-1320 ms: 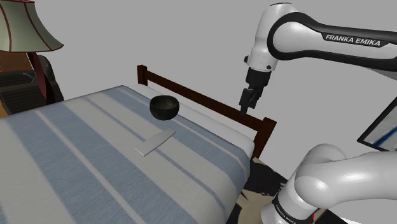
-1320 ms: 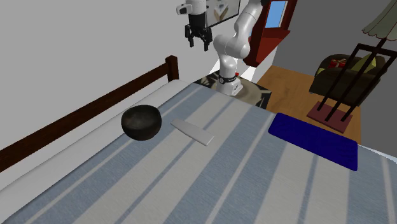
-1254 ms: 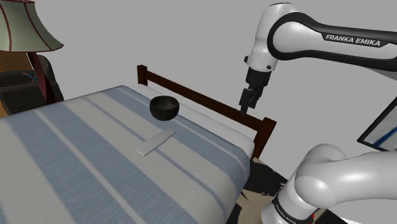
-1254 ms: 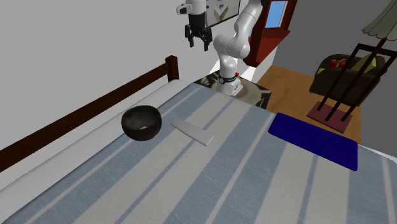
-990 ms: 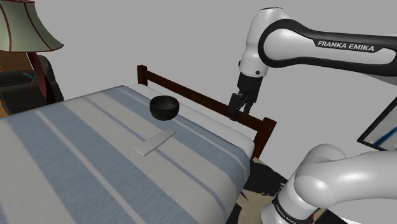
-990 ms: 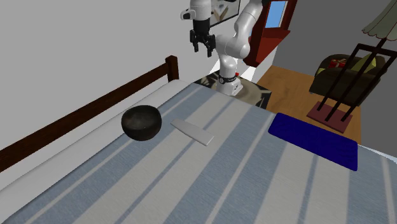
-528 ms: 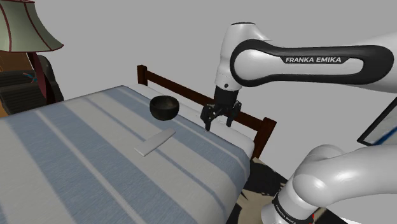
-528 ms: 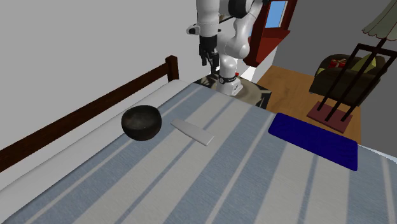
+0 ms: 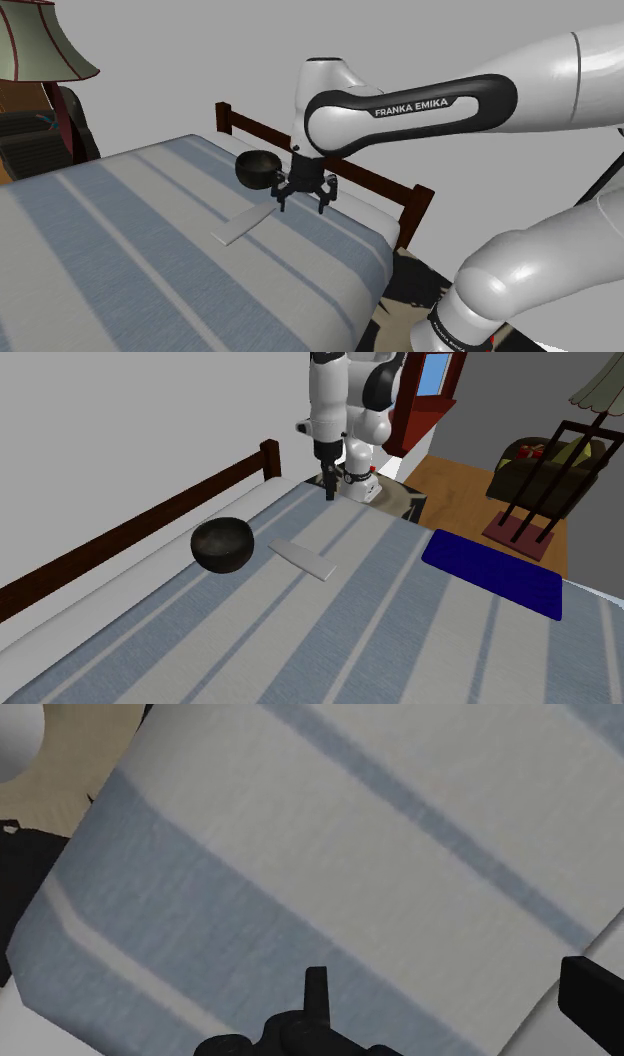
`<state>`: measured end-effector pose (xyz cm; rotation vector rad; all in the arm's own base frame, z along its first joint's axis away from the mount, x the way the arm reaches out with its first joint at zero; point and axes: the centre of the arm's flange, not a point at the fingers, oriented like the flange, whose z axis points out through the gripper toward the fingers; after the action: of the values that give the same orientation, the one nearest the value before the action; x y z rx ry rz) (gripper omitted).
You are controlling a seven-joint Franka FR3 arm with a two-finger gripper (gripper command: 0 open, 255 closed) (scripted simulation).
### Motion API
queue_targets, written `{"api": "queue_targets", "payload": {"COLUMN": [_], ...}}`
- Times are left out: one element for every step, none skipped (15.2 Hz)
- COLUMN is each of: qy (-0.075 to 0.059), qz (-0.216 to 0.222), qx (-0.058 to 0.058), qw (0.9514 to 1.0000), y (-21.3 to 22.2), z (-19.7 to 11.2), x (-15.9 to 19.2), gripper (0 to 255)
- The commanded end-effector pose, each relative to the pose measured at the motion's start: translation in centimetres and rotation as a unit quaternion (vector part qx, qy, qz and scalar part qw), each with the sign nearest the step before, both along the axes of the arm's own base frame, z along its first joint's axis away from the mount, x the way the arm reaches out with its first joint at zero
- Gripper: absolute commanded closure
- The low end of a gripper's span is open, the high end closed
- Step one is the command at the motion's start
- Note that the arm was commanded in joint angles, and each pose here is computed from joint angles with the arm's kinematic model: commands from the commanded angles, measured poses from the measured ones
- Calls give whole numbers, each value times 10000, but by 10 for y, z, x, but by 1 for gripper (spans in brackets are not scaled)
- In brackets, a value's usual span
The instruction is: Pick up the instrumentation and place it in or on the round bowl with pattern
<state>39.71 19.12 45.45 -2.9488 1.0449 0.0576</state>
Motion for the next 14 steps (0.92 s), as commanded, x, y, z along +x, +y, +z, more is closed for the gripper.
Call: {"api": "queue_targets", "payload": {"qy": [-10, -13, -17, -20, -23, -26, -29, -32, -35, -38, -41, -44, -47, -49], "qz": [-502, -731, -959, -1187, -1414, -1640, -1865, -2089, -2313, -2535, -2755, -2975, -3192, -3336], "qx": [-13, -24, -35, -46, -58, -69, -80, -91, -102, -113, -124, -135, -145, -152], "qw": [9987, 9973, 9954, 9929, 9899, 9864, 9824, 9779, 9728, 9673, 9612, 9546, 9476, 9426], "y": [14, 20, 25, 30, 35, 39, 42, 45, 47, 49, 51, 52, 52, 52], "z": [-12, -17, -23, -29, -35, -41, -47, -53, -59, -65, -71, -77, -83, -87], "x": [17, 27, 37, 48, 58, 69, 80, 92, 103, 114, 126, 138, 149, 157], "gripper": [0, 0, 0, 0, 0, 0, 0, 0, 0, 0, 0, 0, 0, 0]}}
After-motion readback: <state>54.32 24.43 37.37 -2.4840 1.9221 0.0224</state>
